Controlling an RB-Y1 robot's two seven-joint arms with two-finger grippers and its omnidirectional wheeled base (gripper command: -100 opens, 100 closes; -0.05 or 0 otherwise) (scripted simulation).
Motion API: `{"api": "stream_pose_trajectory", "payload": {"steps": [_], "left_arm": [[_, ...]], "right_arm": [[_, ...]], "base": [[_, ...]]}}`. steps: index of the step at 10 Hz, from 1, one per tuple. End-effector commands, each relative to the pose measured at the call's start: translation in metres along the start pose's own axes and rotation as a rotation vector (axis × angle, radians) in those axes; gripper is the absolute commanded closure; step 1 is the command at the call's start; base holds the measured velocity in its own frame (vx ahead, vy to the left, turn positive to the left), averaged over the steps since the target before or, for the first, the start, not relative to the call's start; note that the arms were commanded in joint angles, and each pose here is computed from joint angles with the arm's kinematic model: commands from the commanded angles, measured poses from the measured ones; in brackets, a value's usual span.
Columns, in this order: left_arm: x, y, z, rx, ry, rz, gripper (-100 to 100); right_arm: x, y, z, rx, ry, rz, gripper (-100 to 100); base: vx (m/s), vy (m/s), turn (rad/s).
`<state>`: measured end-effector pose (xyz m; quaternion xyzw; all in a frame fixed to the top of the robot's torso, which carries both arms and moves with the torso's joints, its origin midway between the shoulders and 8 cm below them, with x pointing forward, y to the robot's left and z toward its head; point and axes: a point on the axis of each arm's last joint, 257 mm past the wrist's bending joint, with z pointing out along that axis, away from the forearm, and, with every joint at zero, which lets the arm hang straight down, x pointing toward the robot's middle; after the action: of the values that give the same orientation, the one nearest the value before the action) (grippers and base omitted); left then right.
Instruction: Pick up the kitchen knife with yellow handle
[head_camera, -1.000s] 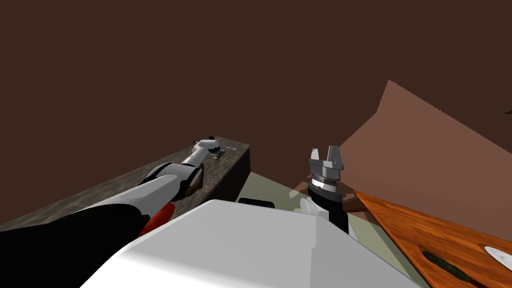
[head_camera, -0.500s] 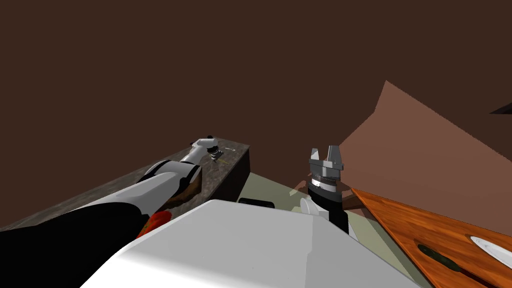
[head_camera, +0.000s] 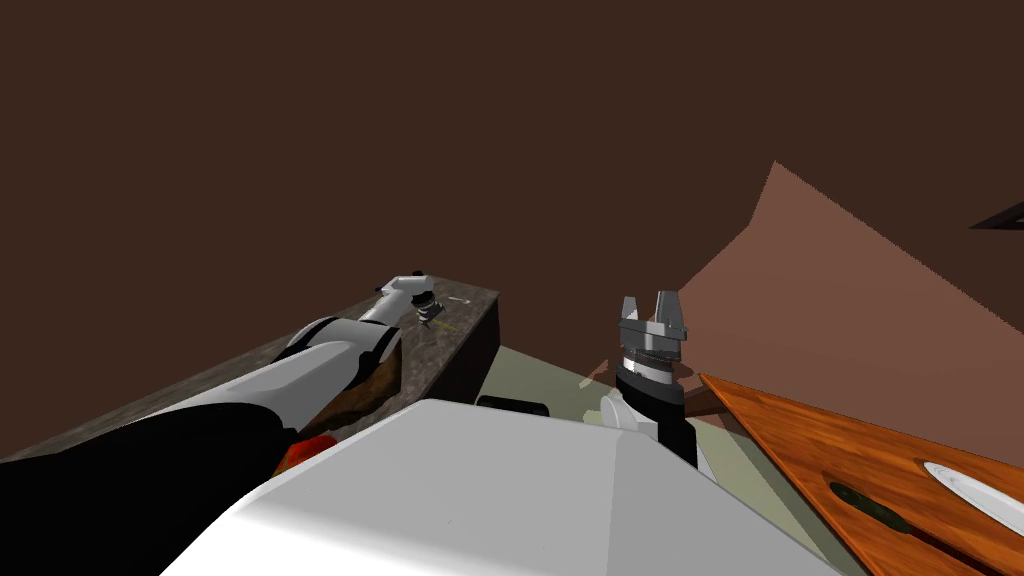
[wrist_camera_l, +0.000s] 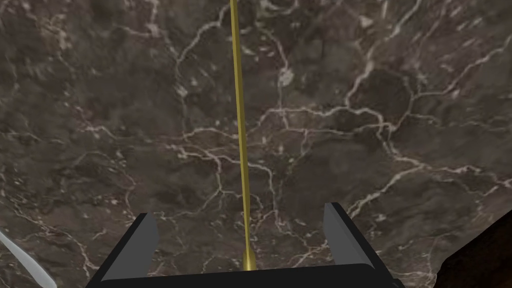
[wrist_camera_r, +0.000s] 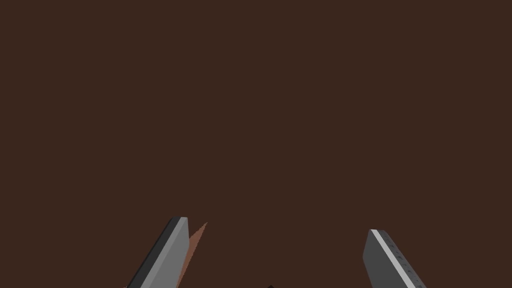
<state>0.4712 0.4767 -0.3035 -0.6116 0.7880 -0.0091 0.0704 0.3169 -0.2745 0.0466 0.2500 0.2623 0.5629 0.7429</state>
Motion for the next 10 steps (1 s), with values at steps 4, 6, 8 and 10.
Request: {"api": "stream_pose_trajectory", "payload": {"steps": [4, 6, 8, 10], "left_arm": [[-0.022, 0.007, 0.004, 0.009, -0.012, -0.012, -100], [-0.028, 0.010, 0.006, 0.010, -0.014, -0.014, -100], [-0.033, 0.013, 0.008, 0.011, -0.015, -0.014, -100], [-0.037, 0.016, 0.011, 0.010, -0.015, -0.012, -100]], "right_arm": [[0.000, 0.000, 0.000, 0.000, 0.000, 0.000, 0], [0.000, 0.000, 0.000, 0.000, 0.000, 0.000, 0], [0.000, 0.000, 0.000, 0.000, 0.000, 0.000, 0], [0.000, 0.000, 0.000, 0.000, 0.000, 0.000, 0]], "base": [[0.012, -0.035, 0.005], [0.015, -0.035, 0.007], [0.016, -0.029, 0.002], [0.009, -0.025, 0.004]]}}
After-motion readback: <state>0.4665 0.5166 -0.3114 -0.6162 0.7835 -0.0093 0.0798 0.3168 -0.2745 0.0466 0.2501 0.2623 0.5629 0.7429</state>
